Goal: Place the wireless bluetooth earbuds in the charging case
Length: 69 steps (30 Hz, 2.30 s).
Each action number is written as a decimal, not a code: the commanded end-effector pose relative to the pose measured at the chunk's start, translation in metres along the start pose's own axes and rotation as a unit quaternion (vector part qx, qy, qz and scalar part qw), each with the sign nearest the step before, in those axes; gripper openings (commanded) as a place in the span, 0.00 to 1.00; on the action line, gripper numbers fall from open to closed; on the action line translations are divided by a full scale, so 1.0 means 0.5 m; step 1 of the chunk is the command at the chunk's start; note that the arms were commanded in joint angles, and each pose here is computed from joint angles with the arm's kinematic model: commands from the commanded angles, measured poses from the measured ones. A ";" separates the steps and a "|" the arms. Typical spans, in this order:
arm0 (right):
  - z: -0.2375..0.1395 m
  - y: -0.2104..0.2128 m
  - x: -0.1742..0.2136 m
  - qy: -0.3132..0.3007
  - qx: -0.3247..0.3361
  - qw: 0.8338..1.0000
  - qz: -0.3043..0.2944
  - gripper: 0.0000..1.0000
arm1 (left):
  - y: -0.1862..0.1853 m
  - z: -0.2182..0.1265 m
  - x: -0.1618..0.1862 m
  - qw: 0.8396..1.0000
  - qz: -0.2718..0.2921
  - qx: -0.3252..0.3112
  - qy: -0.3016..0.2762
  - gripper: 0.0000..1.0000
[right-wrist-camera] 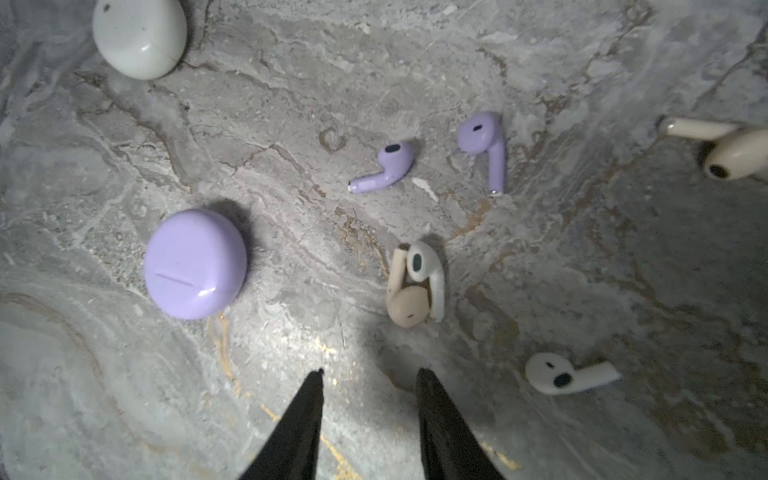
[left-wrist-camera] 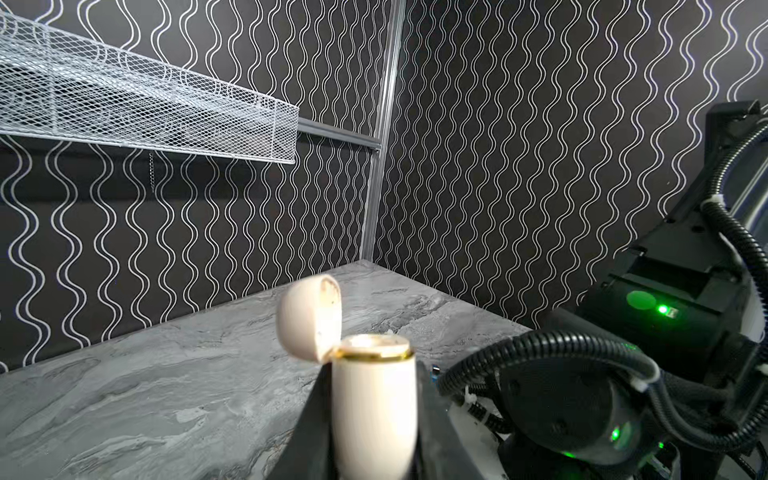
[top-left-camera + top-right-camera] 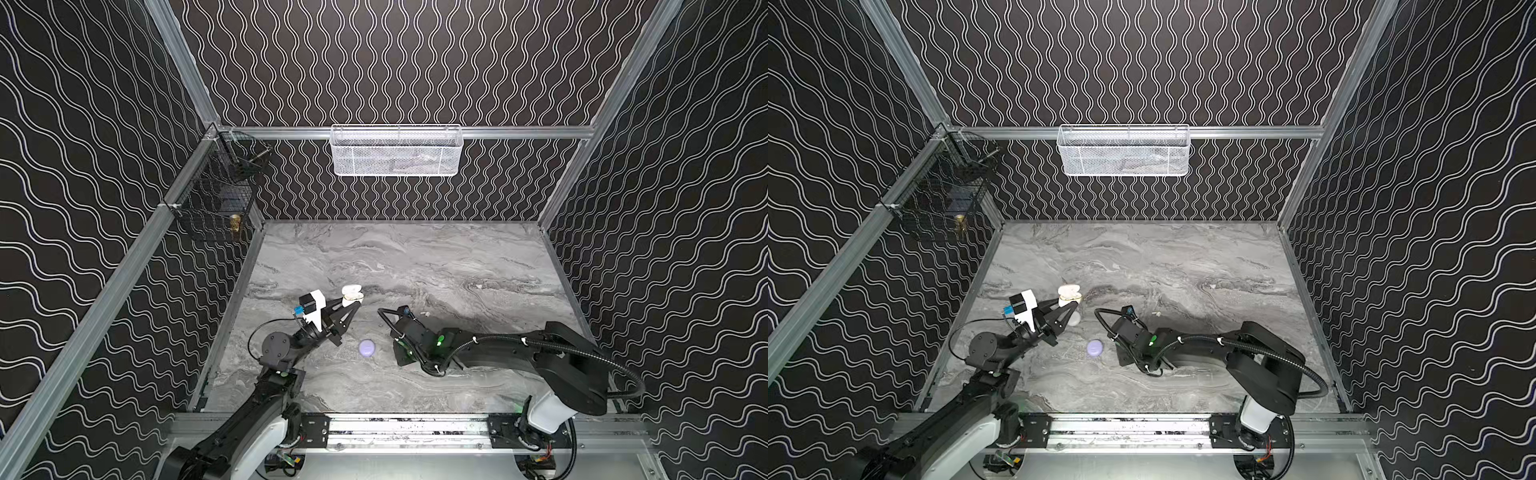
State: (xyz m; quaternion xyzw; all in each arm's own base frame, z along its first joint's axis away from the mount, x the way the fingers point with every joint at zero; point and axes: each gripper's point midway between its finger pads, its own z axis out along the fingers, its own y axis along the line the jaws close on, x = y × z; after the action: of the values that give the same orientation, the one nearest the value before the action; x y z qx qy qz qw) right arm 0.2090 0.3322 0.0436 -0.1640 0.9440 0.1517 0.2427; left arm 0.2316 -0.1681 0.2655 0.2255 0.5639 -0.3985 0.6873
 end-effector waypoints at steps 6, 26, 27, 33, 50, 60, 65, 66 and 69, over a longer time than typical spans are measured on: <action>0.024 0.014 -0.052 -0.016 0.027 0.999 -0.035 0.39 | -0.001 0.008 -0.010 1.000 0.008 0.008 -0.005 0.00; 0.054 -0.006 -0.058 0.004 0.033 0.999 -0.033 0.36 | 0.001 0.008 -0.013 1.000 0.012 0.002 -0.005 0.00; 0.055 -0.006 -0.056 0.006 0.033 0.999 -0.032 0.36 | 0.000 0.008 -0.013 1.000 0.012 0.003 -0.005 0.00; 0.058 -0.009 -0.051 0.010 0.036 0.999 -0.031 0.35 | -0.003 0.007 -0.017 1.000 0.012 0.005 -0.008 0.00; 0.064 -0.019 -0.025 0.032 0.055 0.998 -0.026 0.33 | -0.002 0.007 -0.019 1.000 0.010 0.005 -0.008 0.00; 0.050 -0.014 -0.002 0.032 0.062 0.997 -0.027 0.33 | -0.005 0.006 -0.021 1.000 0.008 0.007 -0.011 0.00; 0.045 0.008 0.006 0.035 0.053 0.997 -0.036 0.33 | -0.005 0.004 -0.021 1.000 0.009 0.006 -0.010 0.00; 0.043 0.013 0.010 0.036 0.054 0.997 -0.041 0.33 | -0.007 0.005 -0.023 1.000 0.009 0.007 -0.011 0.00; 0.040 0.020 0.016 0.035 0.059 0.996 -0.049 0.34 | -0.006 0.005 -0.023 1.000 0.008 0.007 -0.012 0.00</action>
State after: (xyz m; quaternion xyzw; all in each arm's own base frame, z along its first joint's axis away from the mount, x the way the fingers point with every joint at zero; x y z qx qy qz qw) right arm 0.2085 0.3486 0.0225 -0.2059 0.9487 0.0882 0.2233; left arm 0.2323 -0.1682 0.2714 0.2259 0.5616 -0.3982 0.6892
